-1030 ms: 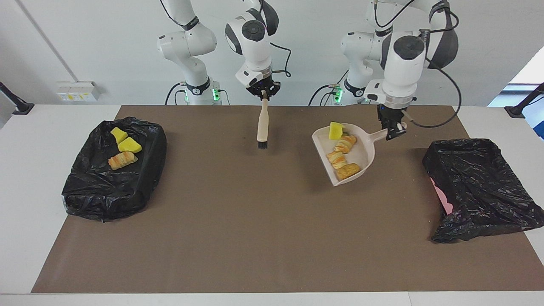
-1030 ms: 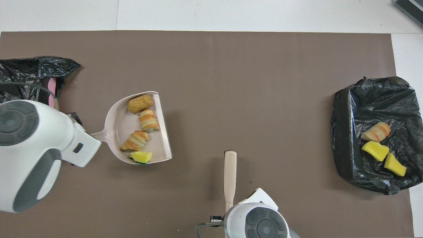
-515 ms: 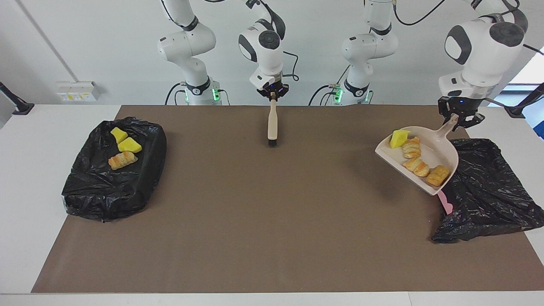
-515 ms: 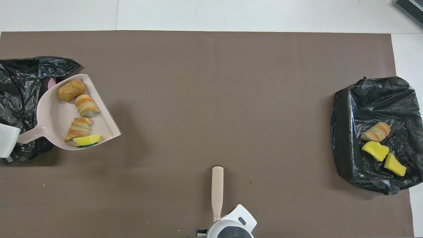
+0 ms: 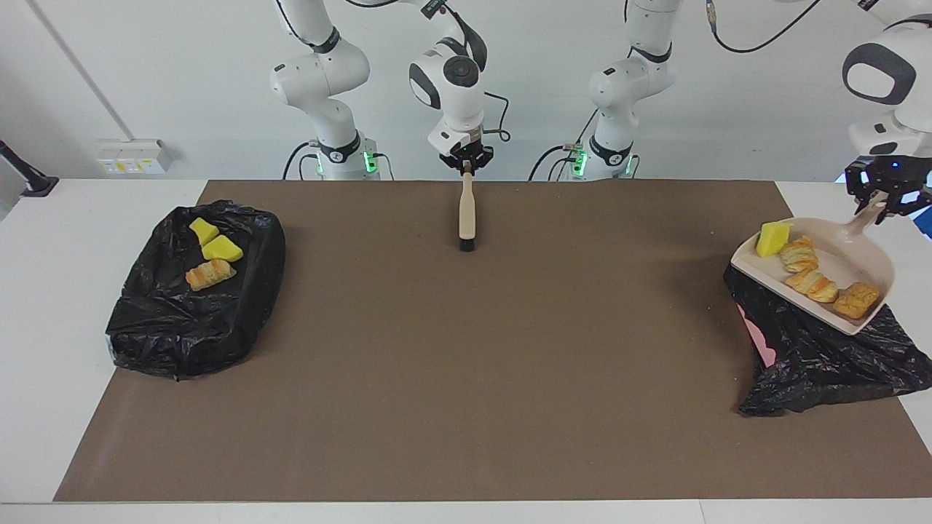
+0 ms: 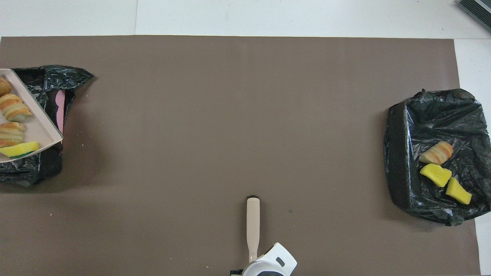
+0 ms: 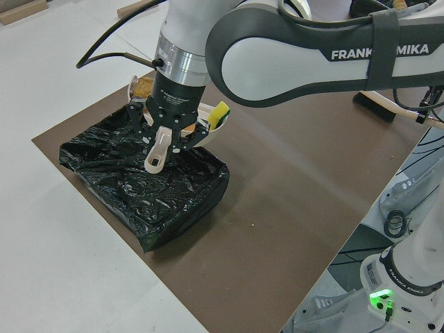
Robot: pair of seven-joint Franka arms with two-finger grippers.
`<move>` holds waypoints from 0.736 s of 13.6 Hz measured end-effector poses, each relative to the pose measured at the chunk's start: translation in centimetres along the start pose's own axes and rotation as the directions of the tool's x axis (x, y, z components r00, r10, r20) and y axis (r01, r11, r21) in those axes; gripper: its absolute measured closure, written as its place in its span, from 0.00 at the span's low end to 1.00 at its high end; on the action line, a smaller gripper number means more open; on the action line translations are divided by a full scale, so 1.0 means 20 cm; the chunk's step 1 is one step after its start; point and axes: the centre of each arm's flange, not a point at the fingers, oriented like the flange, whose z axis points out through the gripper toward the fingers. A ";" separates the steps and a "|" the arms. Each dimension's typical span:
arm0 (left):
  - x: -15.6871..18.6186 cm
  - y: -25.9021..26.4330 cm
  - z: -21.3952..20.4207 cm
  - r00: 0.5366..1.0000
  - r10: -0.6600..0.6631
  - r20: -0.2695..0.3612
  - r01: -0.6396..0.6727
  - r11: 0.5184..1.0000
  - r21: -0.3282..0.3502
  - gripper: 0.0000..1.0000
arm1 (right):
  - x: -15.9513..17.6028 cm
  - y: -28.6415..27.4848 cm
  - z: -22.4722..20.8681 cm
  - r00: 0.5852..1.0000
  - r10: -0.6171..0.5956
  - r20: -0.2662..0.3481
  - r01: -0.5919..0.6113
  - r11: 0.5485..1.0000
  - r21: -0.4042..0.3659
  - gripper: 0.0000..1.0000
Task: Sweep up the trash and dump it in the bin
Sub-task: 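Carry the dustpan to the trash bag nearest the left gripper and tip it, then lower the brush onto the mat and release it with the right gripper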
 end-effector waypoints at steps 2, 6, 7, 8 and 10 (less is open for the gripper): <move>-0.08 -0.15 0.05 0.989 0.123 0.084 -0.124 0.992 0.014 0.68 | 0.01 0.00 0.02 1.000 -0.012 -0.006 0.012 1.000 -0.018 0.56; -0.09 -0.30 0.11 0.917 0.266 0.299 -0.285 0.958 0.021 0.68 | 0.11 0.00 -0.07 0.998 -0.015 -0.063 0.014 1.000 -0.009 0.08; -0.09 -0.30 0.12 0.897 0.289 0.334 -0.310 0.951 0.011 0.68 | 0.18 0.01 -0.14 0.996 -0.002 -0.091 0.002 1.000 0.000 0.00; -0.09 -0.31 0.12 0.878 0.310 0.366 -0.333 0.943 0.000 0.68 | 0.27 0.04 -0.22 0.992 0.017 -0.124 -0.016 1.000 0.011 0.00; -0.06 -0.31 0.12 0.835 0.353 0.423 -0.379 0.925 -0.024 0.68 | 0.45 0.12 -0.39 0.979 0.067 -0.193 -0.062 0.997 0.035 0.00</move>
